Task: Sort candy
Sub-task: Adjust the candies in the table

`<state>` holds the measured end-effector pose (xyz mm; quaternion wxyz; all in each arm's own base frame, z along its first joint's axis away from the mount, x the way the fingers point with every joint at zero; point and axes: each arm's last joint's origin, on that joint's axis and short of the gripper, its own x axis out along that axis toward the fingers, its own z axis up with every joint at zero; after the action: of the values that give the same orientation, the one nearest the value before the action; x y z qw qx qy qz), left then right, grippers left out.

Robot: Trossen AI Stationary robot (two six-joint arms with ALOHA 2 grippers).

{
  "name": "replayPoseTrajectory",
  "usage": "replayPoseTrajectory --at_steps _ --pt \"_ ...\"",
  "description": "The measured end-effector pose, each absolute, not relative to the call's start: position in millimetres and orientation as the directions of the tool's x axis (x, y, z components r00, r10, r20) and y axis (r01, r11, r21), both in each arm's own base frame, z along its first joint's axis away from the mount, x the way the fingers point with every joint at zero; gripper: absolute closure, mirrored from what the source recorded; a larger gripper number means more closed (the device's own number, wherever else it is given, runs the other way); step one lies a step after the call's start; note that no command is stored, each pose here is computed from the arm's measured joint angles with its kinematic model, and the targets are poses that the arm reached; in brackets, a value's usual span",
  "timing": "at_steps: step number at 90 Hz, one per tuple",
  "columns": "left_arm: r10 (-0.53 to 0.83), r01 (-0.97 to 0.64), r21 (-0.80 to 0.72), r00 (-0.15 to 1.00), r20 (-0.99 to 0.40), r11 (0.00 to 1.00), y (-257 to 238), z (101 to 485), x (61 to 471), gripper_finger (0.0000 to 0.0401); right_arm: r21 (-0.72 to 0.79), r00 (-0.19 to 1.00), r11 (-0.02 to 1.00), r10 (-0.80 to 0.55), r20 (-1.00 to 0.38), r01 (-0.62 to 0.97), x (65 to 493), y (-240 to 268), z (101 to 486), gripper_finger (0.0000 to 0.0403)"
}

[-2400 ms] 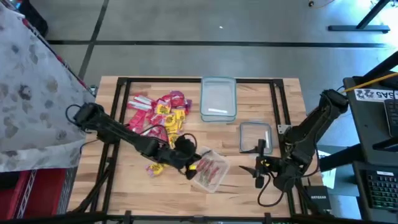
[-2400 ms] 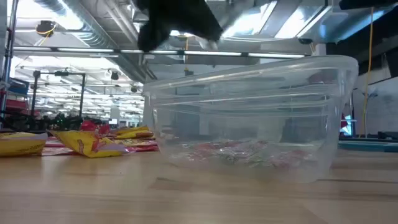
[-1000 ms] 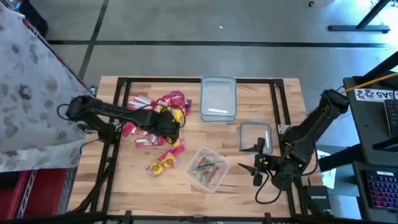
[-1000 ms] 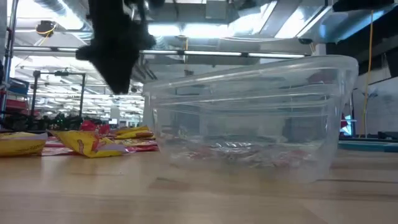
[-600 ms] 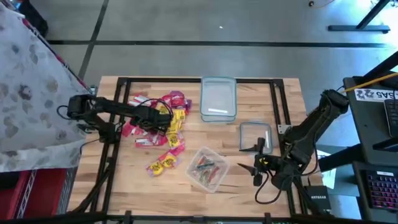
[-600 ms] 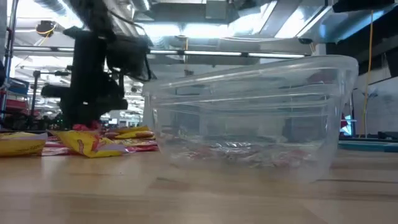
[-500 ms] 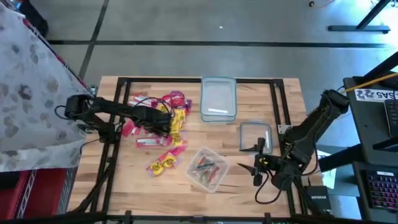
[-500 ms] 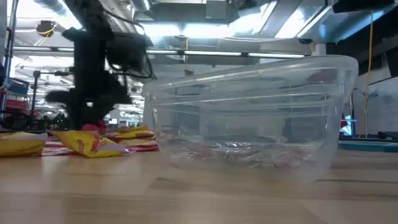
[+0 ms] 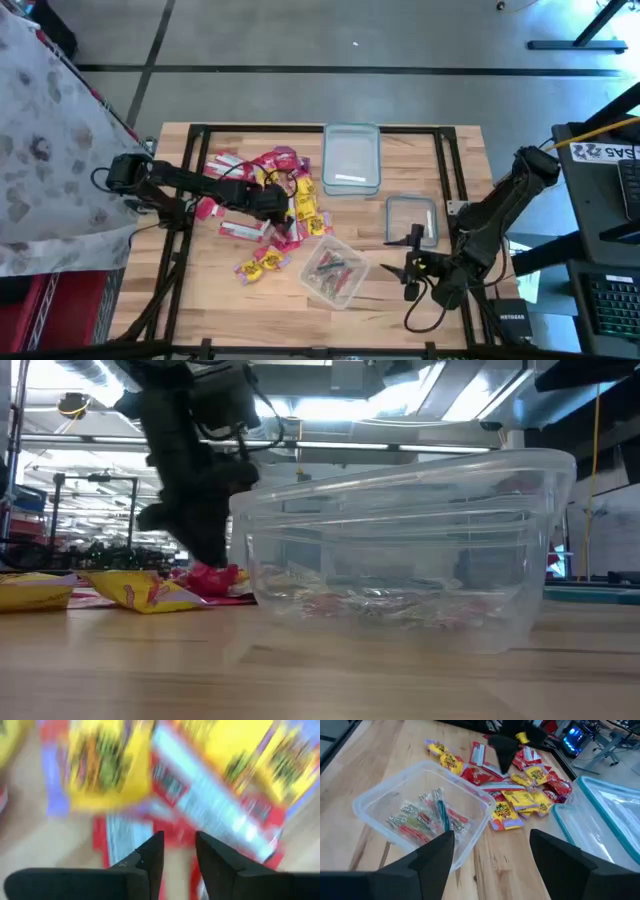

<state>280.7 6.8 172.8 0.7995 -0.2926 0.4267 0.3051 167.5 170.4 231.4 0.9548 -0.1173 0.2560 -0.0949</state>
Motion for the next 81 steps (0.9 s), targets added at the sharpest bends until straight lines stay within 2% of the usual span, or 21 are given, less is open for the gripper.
replayPoseTrajectory --at_steps 12,22,29,43,61,76,81 --pt "0.362 -0.741 -0.205 0.526 -0.77 0.64 16.9 180.6 290.4 0.0329 -0.261 0.839 0.955 -0.252 -0.481 0.137 174.2 166.0 229.9 0.0155" --pt "0.4 -0.768 -0.178 0.499 -0.769 0.616 29.7 177.5 290.5 0.034 -0.252 0.838 0.955 -0.262 -0.478 0.155 177.9 163.3 230.6 0.0155" --pt "0.38 -0.778 -0.167 0.467 -0.798 0.605 36.3 169.5 290.3 0.0346 -0.252 0.842 0.955 -0.263 -0.471 0.157 180.5 162.4 231.7 0.0155" --pt "0.251 -0.751 -0.187 0.428 -0.868 0.633 30.3 147.9 294.6 0.0353 -0.242 0.846 0.959 -0.248 -0.472 0.146 180.7 163.8 232.3 0.0155" --pt "0.179 -0.766 -0.09 0.26 -0.949 0.636 -5.6 139.2 279.3 0.0365 -0.238 0.844 0.963 -0.234 -0.483 0.13 180.6 164.2 232.0 0.0155" --pt "0.197 -0.794 0.083 0.047 -0.979 0.603 -31.8 151.9 246.4 0.0379 -0.25 0.844 0.96 -0.234 -0.482 0.124 180.6 164.2 232.1 0.0155" --pt "0.214 -0.799 0.114 0.018 -0.977 0.59 -37.9 161.6 238.7 0.0382 -0.252 0.844 0.96 -0.234 -0.482 0.122 180.6 164.2 232.1 0.0155"
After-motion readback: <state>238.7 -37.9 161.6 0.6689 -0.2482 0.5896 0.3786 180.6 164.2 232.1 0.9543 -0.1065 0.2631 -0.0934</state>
